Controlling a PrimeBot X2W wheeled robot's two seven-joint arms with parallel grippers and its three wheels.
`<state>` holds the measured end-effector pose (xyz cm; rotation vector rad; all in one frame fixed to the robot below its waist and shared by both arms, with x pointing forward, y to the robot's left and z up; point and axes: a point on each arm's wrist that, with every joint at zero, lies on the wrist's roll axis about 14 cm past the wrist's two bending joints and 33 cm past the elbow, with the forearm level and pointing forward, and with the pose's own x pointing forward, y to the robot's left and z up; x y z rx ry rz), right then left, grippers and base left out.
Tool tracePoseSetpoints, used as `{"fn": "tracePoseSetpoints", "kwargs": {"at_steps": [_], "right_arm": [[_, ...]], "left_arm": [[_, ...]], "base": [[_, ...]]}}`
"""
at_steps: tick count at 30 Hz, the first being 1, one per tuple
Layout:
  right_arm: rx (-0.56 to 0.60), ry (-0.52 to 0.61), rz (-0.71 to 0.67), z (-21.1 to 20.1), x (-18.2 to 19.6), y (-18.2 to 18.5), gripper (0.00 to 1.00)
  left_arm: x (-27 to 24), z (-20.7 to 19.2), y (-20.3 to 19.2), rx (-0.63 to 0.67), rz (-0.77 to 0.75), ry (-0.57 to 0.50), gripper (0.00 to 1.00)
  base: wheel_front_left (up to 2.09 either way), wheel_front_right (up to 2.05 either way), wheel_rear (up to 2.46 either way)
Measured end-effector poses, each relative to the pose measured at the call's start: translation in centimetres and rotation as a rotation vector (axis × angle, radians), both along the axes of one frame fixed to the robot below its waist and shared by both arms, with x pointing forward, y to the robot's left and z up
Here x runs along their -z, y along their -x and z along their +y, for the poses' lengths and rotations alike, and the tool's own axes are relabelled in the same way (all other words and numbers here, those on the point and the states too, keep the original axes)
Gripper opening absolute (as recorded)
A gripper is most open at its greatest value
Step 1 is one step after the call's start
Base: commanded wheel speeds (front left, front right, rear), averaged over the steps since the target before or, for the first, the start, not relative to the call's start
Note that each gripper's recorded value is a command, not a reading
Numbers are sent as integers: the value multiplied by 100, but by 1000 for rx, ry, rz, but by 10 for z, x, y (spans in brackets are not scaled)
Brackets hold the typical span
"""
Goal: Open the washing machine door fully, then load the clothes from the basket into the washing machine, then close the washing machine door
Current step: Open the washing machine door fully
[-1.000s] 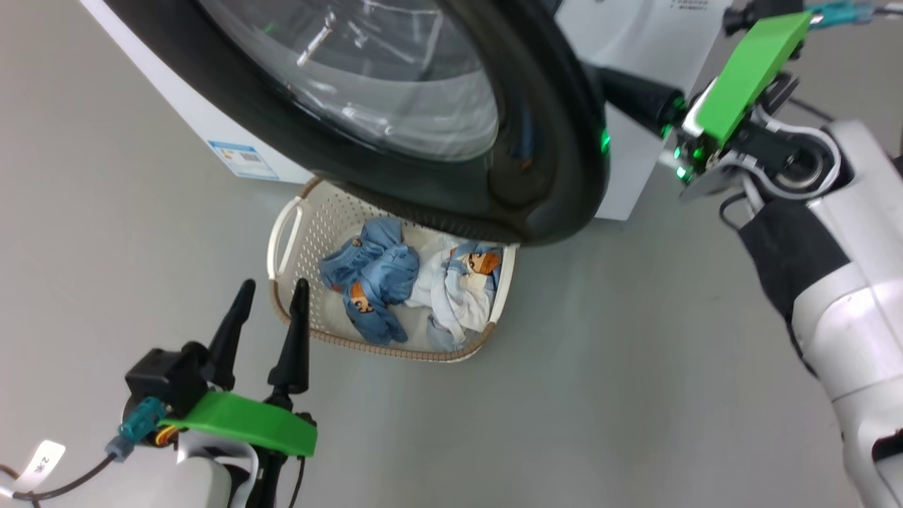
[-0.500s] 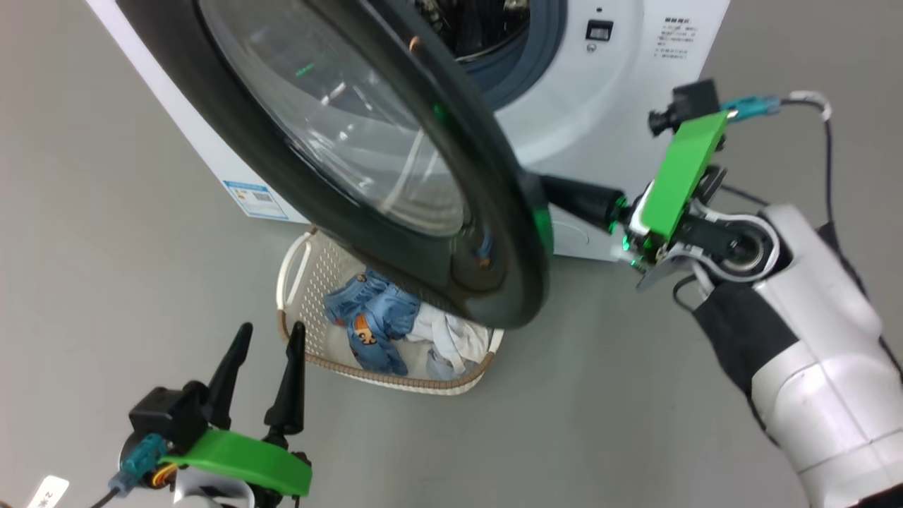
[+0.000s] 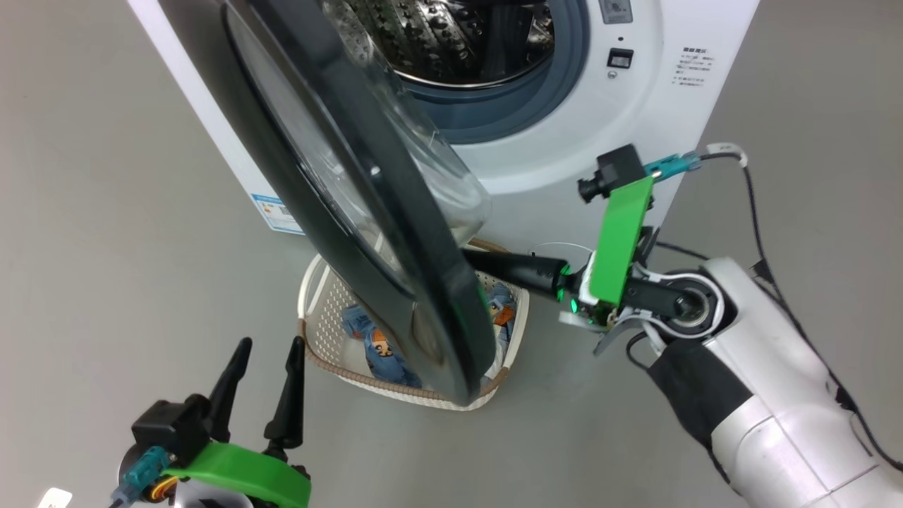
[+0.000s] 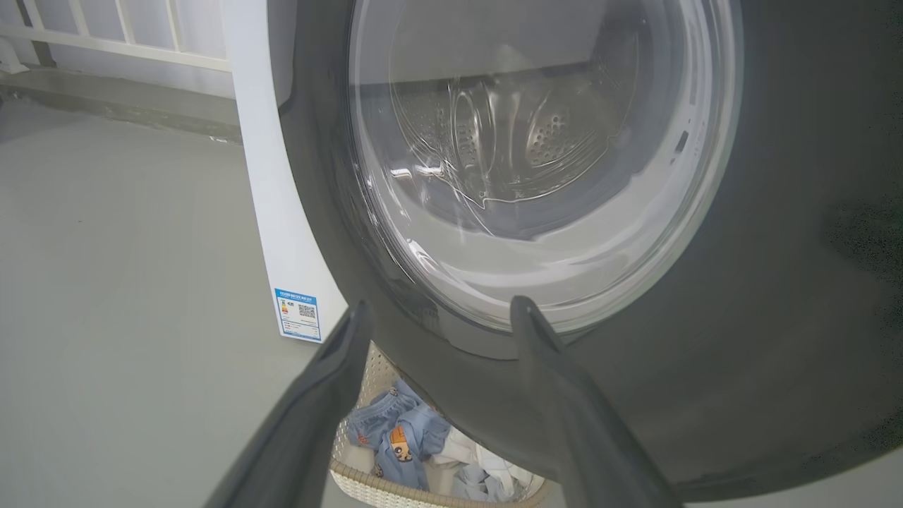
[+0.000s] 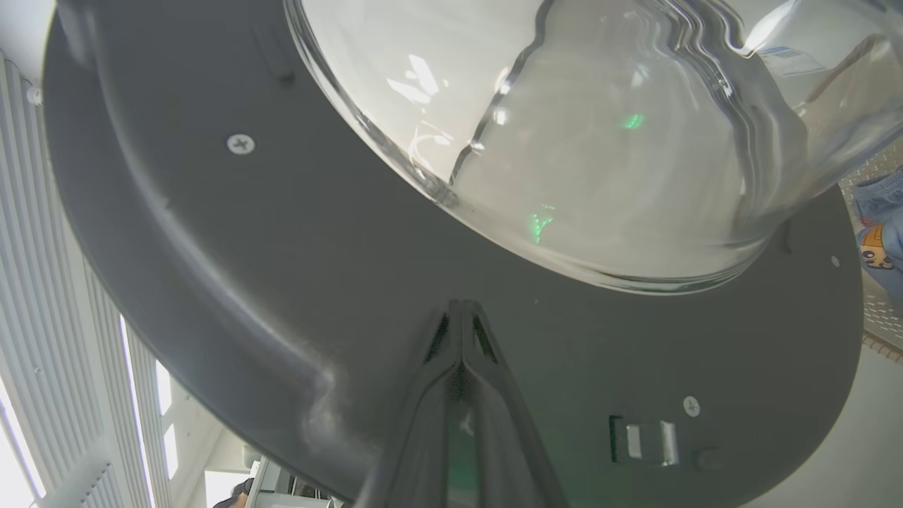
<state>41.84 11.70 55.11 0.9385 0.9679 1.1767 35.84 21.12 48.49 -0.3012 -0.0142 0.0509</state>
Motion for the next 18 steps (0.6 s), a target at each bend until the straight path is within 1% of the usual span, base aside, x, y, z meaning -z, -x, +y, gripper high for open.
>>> {"fn": "tracePoseSetpoints", "kwargs": {"at_steps": [12, 15, 18], "right_arm": [[-75, -5, 13, 21, 2, 27, 0], [-81, -7, 18, 23, 1, 30, 0], [-64, -12, 19, 23, 1, 30, 0]], "left_arm": [[-4, 4, 5, -14, -10, -3, 100], [-5, 4, 5, -15, -14, -3, 100], [-6, 4, 5, -14, -18, -2, 100]], "base": [[0, 0, 0], [0, 0, 0], [0, 0, 0]]}}
